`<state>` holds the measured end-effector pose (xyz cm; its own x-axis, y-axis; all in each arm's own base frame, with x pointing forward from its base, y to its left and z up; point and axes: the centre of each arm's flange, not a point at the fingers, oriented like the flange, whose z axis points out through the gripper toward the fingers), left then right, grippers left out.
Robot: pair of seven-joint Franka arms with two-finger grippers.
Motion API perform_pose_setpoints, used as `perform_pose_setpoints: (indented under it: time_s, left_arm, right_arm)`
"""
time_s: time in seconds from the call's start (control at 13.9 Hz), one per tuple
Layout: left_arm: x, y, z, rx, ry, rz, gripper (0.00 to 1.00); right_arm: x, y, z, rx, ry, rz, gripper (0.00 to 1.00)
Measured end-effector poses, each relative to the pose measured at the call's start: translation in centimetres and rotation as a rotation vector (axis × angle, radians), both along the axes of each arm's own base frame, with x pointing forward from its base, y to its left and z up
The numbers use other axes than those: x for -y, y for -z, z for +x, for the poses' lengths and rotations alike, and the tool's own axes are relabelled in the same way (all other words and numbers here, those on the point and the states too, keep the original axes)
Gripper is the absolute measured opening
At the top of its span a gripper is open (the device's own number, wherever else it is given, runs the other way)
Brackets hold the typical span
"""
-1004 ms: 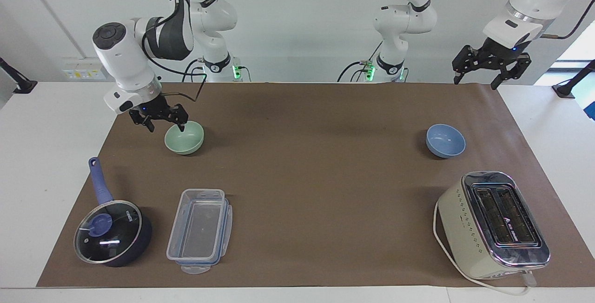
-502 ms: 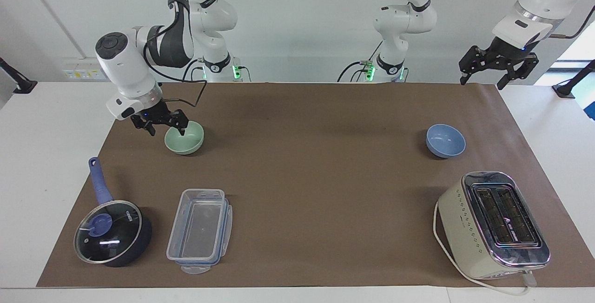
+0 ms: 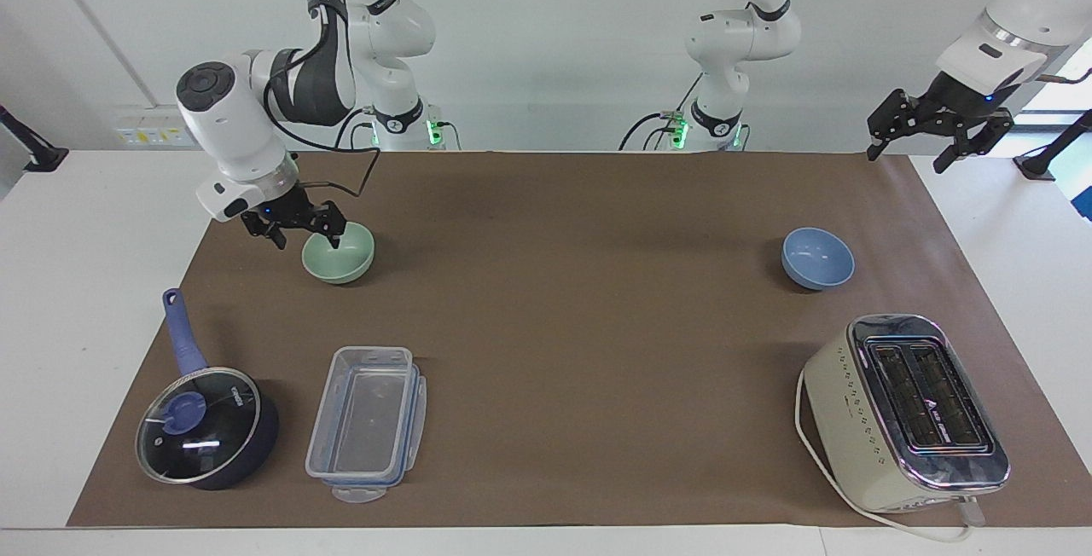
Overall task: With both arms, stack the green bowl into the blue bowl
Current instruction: 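Grip the green bowl with the right gripper while the left gripper reaches the blue bowl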
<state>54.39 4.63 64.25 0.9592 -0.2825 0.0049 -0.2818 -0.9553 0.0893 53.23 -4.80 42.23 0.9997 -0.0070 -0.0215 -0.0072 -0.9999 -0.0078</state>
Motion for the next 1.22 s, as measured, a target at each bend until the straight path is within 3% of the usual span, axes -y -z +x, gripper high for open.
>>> perform_pose_setpoints:
  time_s: [0.65, 1.15, 1.22]
  left_arm:
    - [-7.6, 8.7, 0.9, 0.018, 0.001, -0.142, 1.0]
    - [-10.6, 17.0, 1.8, -0.033, -0.018, -0.243, 1.0]
    - [-10.8, 18.2, 1.8, -0.032, -0.017, -0.246, 1.0]
  right_arm:
    - [3.0, 6.5, -1.0, 0.0, -0.032, -0.001, 1.0]
    - [5.1, 9.9, -2.4, -0.026, -0.074, 0.006, 1.0]
    - [5.1, 9.9, -2.4, -0.026, -0.076, 0.006, 0.93]
